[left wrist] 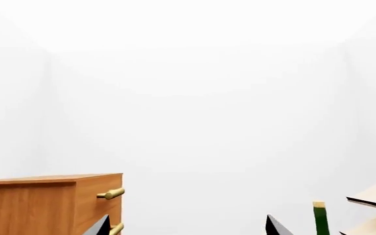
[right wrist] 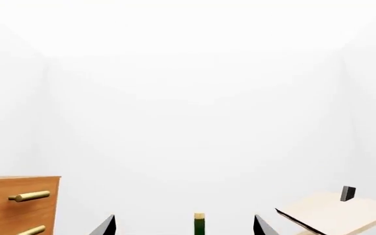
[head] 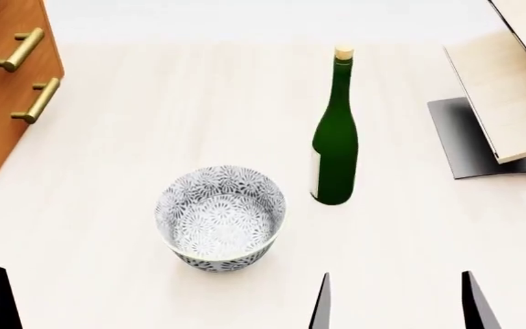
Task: Put the wine bottle on the wine rack.
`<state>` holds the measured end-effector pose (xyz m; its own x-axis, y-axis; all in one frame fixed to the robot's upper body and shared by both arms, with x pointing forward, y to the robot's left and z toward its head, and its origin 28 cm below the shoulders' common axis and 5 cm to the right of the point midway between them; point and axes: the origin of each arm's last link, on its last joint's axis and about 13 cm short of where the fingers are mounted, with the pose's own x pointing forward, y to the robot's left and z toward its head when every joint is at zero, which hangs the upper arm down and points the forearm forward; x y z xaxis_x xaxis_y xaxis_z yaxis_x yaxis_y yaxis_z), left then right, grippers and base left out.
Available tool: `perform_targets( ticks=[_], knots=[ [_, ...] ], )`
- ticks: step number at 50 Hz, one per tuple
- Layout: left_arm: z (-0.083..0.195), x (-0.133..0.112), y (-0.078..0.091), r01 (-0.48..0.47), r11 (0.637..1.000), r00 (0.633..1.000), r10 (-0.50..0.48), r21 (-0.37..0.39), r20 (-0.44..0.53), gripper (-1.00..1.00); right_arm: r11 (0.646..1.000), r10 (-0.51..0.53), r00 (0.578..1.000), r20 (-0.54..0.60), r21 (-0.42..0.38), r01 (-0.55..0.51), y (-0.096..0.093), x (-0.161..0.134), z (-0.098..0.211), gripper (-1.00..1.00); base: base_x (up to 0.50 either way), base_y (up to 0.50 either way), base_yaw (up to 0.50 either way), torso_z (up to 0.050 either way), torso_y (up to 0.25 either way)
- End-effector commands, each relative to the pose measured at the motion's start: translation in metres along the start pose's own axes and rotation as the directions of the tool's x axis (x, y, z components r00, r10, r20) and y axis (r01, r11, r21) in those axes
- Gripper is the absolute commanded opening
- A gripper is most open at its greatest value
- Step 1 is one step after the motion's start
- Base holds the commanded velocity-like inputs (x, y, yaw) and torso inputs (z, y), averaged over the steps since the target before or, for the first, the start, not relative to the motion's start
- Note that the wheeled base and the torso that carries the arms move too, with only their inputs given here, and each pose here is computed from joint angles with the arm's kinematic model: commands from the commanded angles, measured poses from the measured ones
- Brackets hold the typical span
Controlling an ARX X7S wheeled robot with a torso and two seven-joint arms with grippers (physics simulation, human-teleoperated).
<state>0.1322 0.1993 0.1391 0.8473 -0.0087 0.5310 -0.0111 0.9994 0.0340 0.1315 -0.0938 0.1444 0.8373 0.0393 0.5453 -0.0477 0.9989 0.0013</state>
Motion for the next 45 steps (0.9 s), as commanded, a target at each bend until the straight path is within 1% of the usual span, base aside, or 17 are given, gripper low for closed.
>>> perform_targets(
  ticks=[1, 45],
  knots=[
    [-0.0001, -0.0004, -0.0002, -0.002, 1.0, 1.0, 0.002, 0.003, 0.003, 1.0, 1.0, 0.001, 1.0, -0.004, -0.002, -0.001, 0.0002, -0.0003, -0.0005, 1.0, 0.16, 0.0, 0.0, 0.0, 0.0],
    [-0.0003, -0.0011, -0.0016, 0.006, 1.0, 1.0, -0.006, 0.0, 0.003, 1.0, 1.0, 0.012, 0.999, -0.03, -0.018, -0.013, 0.0012, -0.0006, -0.0049, 1.0, 0.17, 0.0, 0.0, 0.0, 0.0]
  ],
)
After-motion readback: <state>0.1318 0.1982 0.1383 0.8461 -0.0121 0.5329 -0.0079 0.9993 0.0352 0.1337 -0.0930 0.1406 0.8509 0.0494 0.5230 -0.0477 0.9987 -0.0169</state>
